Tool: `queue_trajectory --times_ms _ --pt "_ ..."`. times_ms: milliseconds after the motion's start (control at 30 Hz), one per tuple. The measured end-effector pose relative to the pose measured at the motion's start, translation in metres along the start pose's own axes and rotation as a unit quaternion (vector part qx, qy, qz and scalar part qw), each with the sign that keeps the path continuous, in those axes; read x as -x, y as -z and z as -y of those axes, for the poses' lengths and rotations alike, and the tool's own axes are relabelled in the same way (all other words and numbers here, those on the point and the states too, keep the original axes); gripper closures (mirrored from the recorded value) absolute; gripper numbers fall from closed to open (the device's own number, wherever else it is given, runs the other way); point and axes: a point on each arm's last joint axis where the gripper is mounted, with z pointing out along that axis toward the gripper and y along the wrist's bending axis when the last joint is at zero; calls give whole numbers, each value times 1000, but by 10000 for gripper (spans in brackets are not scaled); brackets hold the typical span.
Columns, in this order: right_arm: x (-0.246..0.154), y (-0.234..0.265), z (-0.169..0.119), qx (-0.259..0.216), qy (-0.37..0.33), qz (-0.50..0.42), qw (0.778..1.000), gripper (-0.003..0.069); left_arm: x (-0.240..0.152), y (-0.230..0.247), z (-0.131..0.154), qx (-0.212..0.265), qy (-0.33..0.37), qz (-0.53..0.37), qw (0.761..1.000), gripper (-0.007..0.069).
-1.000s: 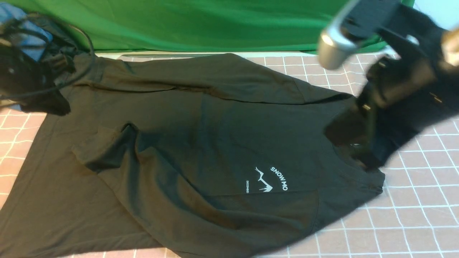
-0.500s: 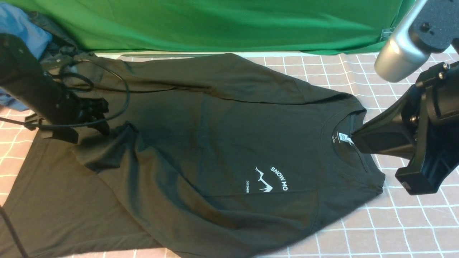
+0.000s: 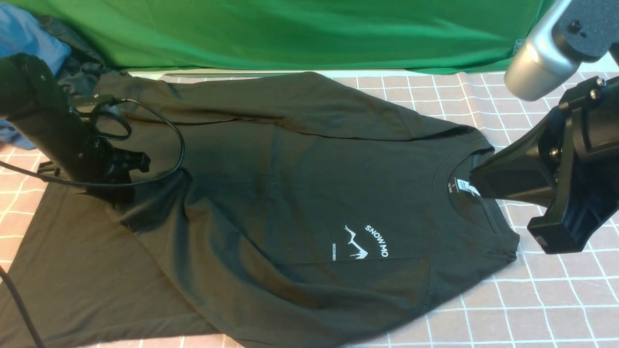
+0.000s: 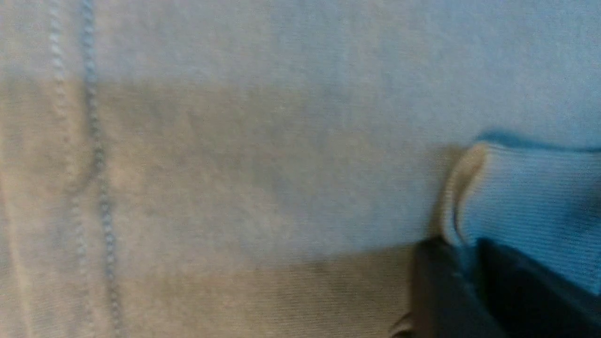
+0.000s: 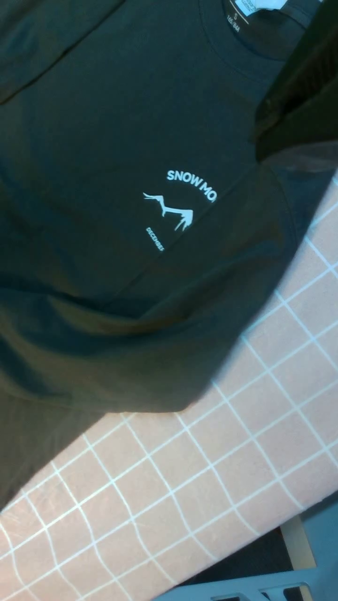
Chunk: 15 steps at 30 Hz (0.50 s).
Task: Fold a long-sleeved shirt over a pink coffee tablecloth.
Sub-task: 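Grab the top left corner of the dark shirt with the left gripper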
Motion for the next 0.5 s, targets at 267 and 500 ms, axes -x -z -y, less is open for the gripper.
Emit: queue_trajectory --times_ms 267,500 --pt "0 0 0 0 -2 0 1000 620 3 16 -4 43 -25 25 998 577" --pt "0 0 0 0 -2 0 1000 620 15 38 -9 90 -53 103 989 577"
